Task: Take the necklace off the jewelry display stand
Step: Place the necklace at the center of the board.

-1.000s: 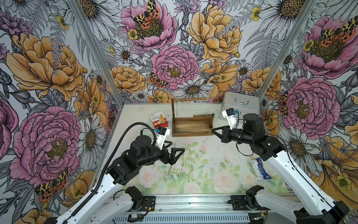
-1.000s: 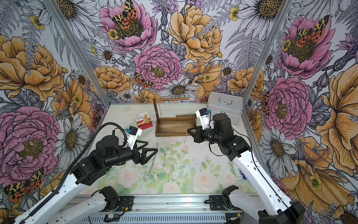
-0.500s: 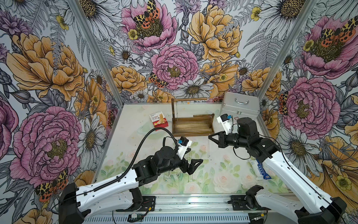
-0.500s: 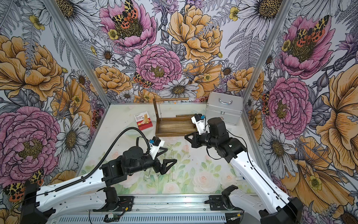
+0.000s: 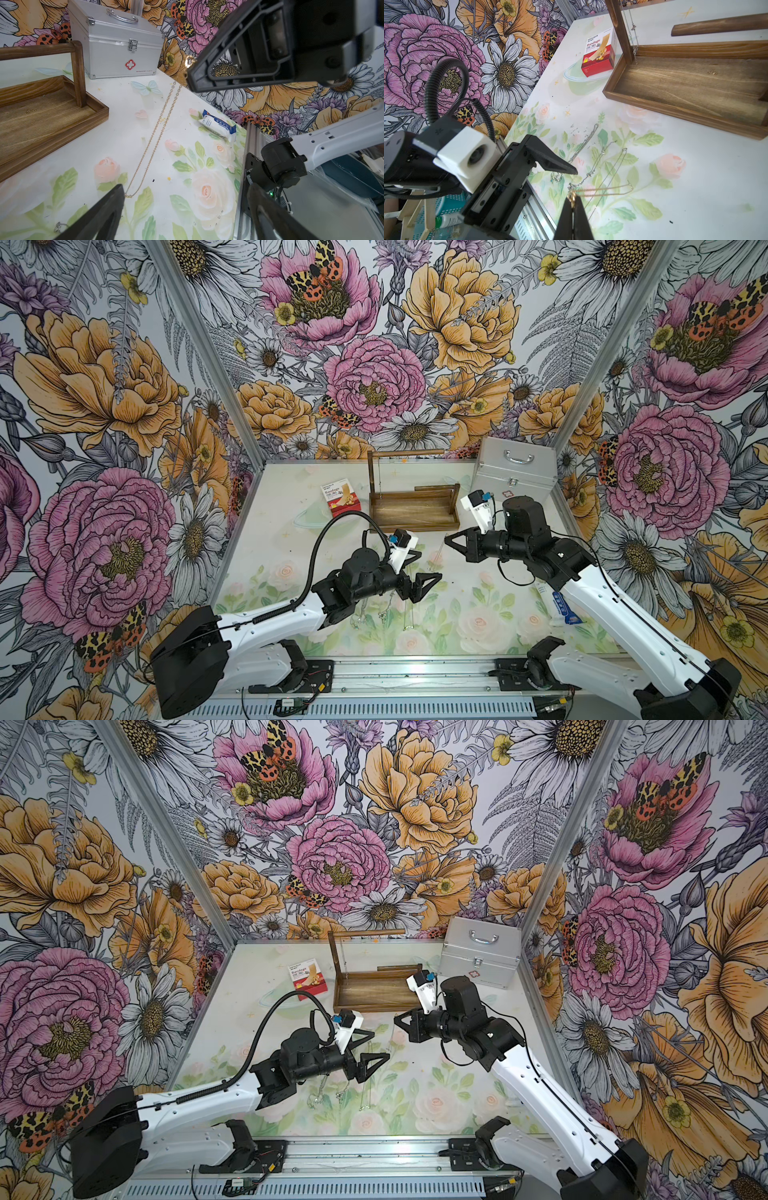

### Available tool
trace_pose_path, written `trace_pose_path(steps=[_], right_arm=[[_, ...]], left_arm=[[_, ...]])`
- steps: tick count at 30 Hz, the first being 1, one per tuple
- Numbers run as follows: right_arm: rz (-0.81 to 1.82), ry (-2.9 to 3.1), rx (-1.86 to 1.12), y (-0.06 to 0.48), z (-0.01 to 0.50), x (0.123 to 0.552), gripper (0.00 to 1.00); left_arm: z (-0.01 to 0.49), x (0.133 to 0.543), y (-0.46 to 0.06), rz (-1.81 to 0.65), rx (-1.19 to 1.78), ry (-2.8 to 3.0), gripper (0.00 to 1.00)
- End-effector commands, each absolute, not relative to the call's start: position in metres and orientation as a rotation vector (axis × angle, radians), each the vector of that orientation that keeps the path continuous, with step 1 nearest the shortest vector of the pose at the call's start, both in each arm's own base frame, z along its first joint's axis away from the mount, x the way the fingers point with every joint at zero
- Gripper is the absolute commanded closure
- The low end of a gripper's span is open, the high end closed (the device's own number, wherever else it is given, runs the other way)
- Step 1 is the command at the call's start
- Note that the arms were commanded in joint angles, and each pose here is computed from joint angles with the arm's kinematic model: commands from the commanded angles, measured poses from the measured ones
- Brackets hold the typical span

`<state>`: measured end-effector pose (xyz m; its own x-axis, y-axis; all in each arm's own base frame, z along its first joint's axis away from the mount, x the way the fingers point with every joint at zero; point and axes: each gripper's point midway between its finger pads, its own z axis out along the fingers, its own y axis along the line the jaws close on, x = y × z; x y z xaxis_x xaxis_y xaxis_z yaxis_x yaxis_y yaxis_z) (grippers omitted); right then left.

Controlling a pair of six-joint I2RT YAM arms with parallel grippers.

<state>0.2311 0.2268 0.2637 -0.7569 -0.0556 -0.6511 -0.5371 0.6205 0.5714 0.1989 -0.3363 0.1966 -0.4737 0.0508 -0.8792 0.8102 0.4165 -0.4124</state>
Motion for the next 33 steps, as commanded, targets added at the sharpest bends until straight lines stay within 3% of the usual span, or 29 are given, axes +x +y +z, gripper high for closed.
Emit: trace_pose_path(steps=[1, 9, 33], right_arm=[[1.070, 2.199, -0.488, 0.228, 0.278, 0.228, 1.00], [1.072, 2.199, -0.488, 0.229, 0.280, 0.227, 1.00], [1.080, 2.187, -0.497, 0.230, 0.287, 0.226, 1.00]], left_arm=[[0.216, 0.194, -0.347, -1.336, 0.790, 1.714, 0.09], [0.200, 0.206, -0.369, -1.468, 0.873, 1.723, 0.20], [0.169, 0.246, -0.385, -1.482, 0.855, 1.799, 0.28]])
